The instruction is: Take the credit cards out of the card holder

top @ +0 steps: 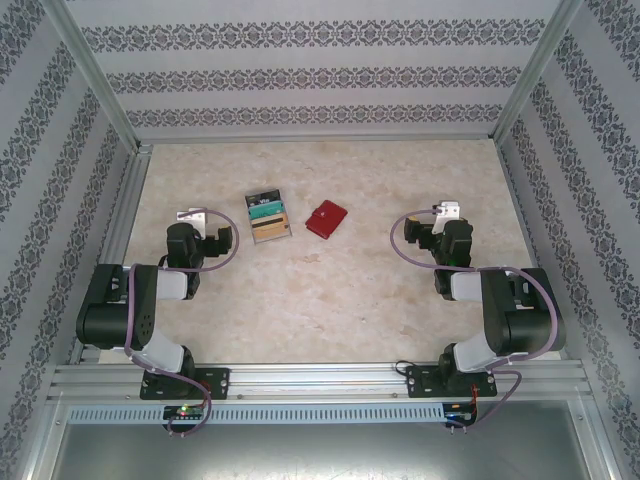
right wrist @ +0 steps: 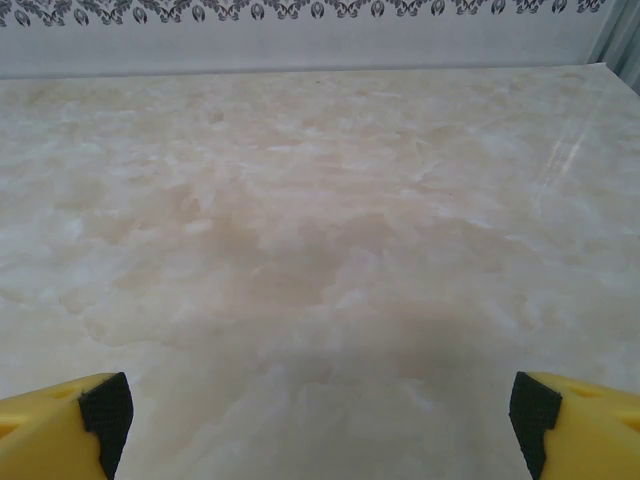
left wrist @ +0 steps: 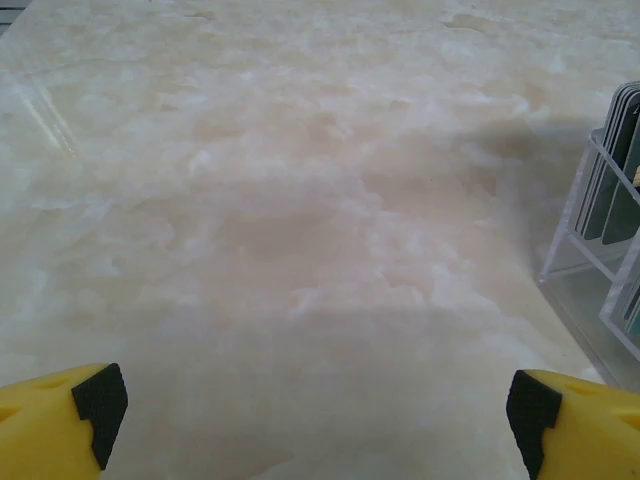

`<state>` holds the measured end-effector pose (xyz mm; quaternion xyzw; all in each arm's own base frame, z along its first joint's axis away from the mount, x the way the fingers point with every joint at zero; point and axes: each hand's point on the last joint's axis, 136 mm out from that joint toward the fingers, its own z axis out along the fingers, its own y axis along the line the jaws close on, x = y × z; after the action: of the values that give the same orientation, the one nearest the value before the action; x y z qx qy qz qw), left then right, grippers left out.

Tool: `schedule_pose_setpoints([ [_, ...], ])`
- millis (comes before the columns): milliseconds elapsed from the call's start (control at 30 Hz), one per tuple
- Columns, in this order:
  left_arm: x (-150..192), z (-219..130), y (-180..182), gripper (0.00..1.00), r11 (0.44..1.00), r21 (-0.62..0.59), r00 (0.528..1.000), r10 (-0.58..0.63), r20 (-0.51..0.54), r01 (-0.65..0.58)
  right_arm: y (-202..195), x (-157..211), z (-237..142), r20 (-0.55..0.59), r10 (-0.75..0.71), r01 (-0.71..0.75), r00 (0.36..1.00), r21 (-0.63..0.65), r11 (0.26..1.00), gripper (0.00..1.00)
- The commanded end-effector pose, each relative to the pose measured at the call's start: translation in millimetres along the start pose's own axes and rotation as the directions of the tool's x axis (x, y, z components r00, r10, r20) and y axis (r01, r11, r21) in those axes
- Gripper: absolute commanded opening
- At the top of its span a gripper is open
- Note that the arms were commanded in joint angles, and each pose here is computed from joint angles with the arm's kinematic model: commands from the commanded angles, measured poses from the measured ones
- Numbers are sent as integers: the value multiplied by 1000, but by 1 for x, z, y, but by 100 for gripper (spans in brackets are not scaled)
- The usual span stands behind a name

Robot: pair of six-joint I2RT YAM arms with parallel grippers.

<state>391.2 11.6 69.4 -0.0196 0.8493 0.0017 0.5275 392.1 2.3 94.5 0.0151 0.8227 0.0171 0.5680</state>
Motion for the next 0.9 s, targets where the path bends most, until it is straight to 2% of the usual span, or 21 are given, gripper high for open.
schedule_pose_setpoints([
  [0, -15, 2, -5, 99, 1000, 13, 999, 20, 50, -21, 1, -13, 2, 35, -11, 11, 999, -13, 1000, 98],
  [700, -16, 2, -6, 99, 1000, 17, 998, 19, 53, -20, 1, -13, 2, 34, -11, 11, 999, -12, 1000, 98],
  [800, -23, 1, -5, 99, 1000, 10, 999, 17, 39, -18, 1, -14, 1, 40, -12, 12, 999, -12, 1000, 98],
  [867, -31, -1, -2, 99, 1000, -10, 1000, 16, -9, -16, 1, -17, -1, 37, -14, 15, 999, -7, 1000, 98],
])
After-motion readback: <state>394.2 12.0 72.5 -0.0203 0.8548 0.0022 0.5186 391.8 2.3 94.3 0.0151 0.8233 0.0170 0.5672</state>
